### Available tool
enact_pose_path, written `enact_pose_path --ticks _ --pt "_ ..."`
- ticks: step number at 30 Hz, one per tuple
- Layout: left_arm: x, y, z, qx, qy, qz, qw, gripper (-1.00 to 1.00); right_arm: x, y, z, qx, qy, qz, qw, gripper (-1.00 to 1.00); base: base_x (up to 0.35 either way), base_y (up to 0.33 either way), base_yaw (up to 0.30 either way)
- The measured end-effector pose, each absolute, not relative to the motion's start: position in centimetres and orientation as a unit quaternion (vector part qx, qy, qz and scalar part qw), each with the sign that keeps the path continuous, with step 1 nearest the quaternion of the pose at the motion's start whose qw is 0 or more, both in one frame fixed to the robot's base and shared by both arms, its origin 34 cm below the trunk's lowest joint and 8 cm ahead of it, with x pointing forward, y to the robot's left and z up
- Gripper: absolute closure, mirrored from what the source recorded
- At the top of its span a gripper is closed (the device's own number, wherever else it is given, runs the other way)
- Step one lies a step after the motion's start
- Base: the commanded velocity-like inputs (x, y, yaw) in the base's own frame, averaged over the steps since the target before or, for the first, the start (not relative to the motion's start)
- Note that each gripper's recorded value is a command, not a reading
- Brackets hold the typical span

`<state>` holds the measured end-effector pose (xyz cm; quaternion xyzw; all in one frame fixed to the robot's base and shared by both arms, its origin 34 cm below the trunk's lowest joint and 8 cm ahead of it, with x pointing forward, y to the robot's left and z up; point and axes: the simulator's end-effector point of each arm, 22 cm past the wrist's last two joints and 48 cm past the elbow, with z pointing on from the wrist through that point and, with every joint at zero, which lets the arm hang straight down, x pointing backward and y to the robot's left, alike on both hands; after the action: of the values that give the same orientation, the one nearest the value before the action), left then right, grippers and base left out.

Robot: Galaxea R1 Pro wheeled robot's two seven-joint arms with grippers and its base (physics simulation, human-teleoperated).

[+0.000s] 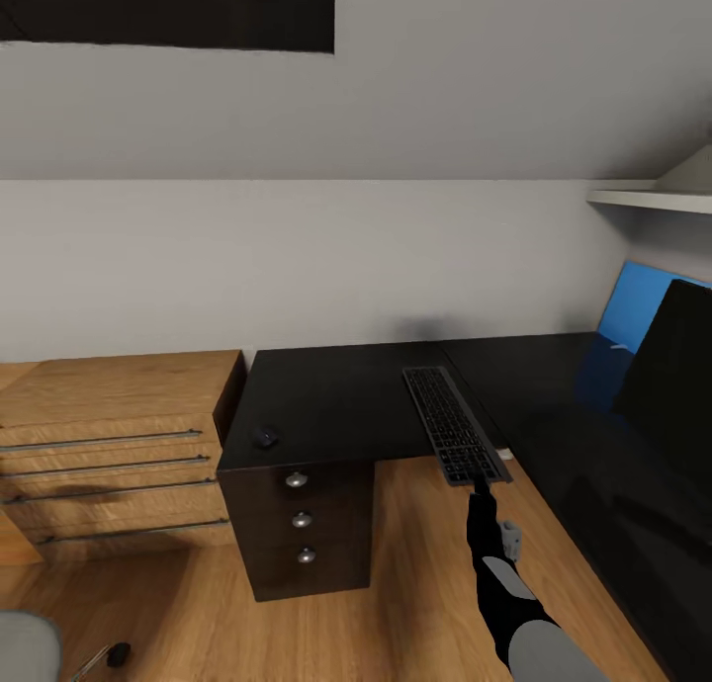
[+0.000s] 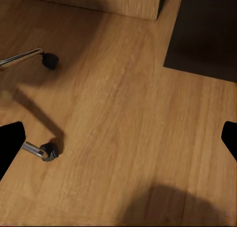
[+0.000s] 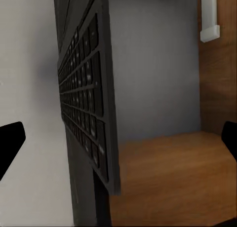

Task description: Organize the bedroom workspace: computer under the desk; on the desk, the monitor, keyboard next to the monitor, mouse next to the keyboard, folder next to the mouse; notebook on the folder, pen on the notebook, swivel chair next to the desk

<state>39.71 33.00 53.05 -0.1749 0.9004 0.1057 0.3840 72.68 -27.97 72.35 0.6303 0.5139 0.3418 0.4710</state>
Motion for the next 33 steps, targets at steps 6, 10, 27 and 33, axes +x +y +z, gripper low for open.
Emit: enact_pose_path --ticks 6,10,27,33 --pt "39.7 33.0 53.0 -0.175 0.900 0.106 0.384 -1.00 72.7 -27.9 72.4 0.630 0.514 0.342 0.471 -1.00 -0.316 0.000 0.000" --pt "39.7 33.0 53.0 -0.175 0.900 0.106 0.384 -1.00 72.7 -27.9 72.4 0.630 0.514 0.342 0.471 -1.00 -0.318 0.000 0.000" --pt "39.7 32.9 53.1 -0.174 0.900 0.105 0.384 -1.00 71.9 -27.1 70.7 0.638 0.530 0.331 0.451 -1.00 -0.205 -0.008 0.000" --pt "39.7 33.0 53.1 -0.175 0.900 0.105 0.384 -1.00 69.5 -25.8 66.7 0.666 0.562 0.291 0.396 -1.00 -0.017 -0.001 0.000"
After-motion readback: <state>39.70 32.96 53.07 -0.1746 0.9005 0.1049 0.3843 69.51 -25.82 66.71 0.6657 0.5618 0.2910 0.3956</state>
